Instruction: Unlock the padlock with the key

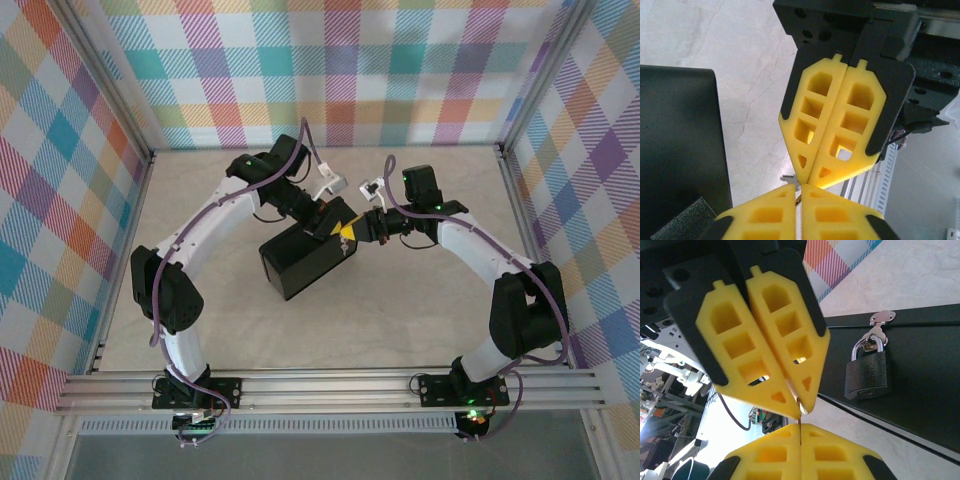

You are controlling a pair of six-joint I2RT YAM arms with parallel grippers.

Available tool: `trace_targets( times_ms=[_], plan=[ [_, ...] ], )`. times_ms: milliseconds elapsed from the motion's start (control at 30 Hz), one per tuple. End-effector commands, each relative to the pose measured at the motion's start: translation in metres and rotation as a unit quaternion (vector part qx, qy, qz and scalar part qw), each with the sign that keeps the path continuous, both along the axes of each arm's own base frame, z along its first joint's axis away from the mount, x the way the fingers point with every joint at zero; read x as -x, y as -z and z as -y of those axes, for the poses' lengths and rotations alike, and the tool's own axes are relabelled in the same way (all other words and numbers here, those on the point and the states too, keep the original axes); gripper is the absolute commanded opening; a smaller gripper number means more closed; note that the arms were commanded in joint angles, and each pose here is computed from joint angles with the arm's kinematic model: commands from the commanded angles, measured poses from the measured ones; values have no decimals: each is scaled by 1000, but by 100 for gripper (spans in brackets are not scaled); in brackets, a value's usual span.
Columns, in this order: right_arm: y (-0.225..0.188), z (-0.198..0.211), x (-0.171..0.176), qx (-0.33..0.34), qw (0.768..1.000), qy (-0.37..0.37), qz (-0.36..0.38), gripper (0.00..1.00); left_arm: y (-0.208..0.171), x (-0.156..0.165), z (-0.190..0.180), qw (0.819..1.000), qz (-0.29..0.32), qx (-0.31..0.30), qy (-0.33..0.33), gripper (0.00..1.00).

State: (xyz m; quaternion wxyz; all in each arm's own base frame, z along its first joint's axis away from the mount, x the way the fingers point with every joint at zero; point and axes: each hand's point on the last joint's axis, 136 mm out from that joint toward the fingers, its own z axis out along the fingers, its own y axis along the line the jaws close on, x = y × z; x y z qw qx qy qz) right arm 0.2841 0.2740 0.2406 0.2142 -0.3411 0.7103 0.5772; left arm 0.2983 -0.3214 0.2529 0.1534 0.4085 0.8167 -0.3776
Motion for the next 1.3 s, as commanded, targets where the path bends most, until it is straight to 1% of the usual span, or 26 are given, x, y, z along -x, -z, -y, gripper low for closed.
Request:
trace_targets(
  times_ms=[0,33,233,367,400,467,500,633,767,900,1067,1267],
  plan=[
    [-16,-1,-3,-24,999,-15,20,0,6,12,2,999,-27,1,18,2],
    [-16,-1,-3,-24,999,-15,20,0,6,12,2,999,-27,3,19,0],
    [-15,-1,-3,-26,999,-15,15,0,6,13,4,999,-28,10,21,0],
    [-13,1,-2,-28,1000,-12,8,0,4,4,3,1000,-16,15,-5,0],
    [-13,3,-3,-29,1000,-9,6,1,3,0,2,1000,-16,18,-14,0],
    [-12,5,-4,-30,1000,-4,1,9,0,-9,-1,999,-16,26,-35,0],
    [-12,6,-4,-31,1000,-3,-2,11,-1,-12,-2,998,-16,32,-42,0],
    [-11,8,-5,-31,1000,1,-3,24,-7,-17,-6,997,-17,44,-52,0],
    [-12,13,-10,-29,999,14,-2,28,-8,-21,-9,997,-17,45,-61,0],
    [-5,16,-20,-22,999,45,-18,35,-14,-27,-14,995,-16,56,-76,0],
    [4,14,-31,-50,994,82,-45,46,-21,-24,-14,995,-12,64,-70,0],
    [2,12,-34,-79,992,86,-53,47,-25,-22,-14,995,-12,69,-67,0]
  ],
)
